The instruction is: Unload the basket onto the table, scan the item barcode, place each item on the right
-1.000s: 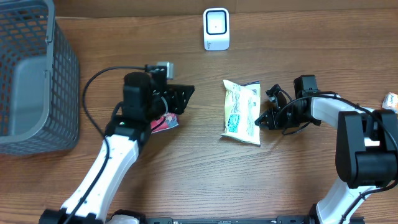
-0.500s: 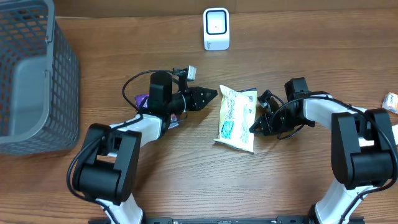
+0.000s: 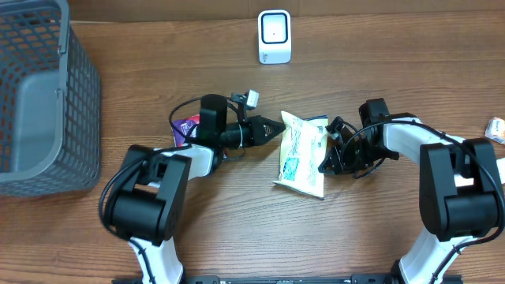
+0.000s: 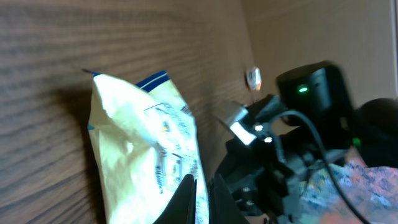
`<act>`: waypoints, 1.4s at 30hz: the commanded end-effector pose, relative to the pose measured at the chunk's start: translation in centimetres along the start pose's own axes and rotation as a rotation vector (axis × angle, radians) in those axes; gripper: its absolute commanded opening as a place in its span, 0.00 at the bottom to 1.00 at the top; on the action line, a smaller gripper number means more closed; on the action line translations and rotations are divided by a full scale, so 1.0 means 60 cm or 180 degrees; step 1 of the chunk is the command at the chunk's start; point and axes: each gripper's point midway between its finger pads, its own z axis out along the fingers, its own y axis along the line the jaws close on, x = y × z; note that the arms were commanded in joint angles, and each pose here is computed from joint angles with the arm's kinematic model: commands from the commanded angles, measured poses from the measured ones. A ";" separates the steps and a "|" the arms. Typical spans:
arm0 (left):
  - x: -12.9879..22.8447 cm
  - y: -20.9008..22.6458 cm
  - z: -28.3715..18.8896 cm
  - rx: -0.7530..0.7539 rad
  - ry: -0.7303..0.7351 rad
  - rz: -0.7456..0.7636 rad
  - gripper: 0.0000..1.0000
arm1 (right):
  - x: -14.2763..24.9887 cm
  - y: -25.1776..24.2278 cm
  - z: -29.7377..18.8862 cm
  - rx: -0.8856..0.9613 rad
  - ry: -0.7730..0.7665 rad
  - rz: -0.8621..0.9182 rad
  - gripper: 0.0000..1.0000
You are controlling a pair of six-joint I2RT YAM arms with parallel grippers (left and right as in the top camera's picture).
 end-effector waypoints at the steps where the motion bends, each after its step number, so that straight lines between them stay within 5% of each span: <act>1: 0.003 -0.010 0.024 0.0170 0.0179 -0.0038 0.04 | 0.043 -0.066 0.009 0.0767 0.0379 0.0039 0.04; 12: -0.012 -0.022 0.037 0.0216 0.0191 0.0043 0.04 | 0.060 -0.059 0.030 0.1195 0.0676 -0.0227 0.04; 30: 0.079 0.082 0.019 -0.0673 0.0628 -0.0706 0.04 | 0.053 -0.061 0.028 0.1373 0.0623 -0.0020 0.07; 33: 0.080 0.089 0.012 -0.0720 0.0625 -0.0769 0.04 | 0.036 -0.058 0.011 0.1324 0.0540 0.0151 0.22; 34: 0.080 0.092 0.010 -0.0749 0.0619 -0.0790 0.04 | 0.029 -0.056 0.004 0.1301 0.0519 0.0185 0.59; 36: 0.079 0.098 0.005 -0.0789 0.0601 -0.0823 0.04 | 0.014 -0.051 -0.015 0.1266 0.0466 0.0239 0.94; 37: 0.077 0.099 0.004 -0.0789 0.0593 -0.0827 0.04 | 0.002 -0.047 -0.028 0.1240 0.0413 0.0261 1.00; 42: 0.073 0.103 0.000 -0.0813 0.0556 -0.0881 0.04 | -0.056 0.006 -0.085 0.0746 0.0111 0.0385 1.00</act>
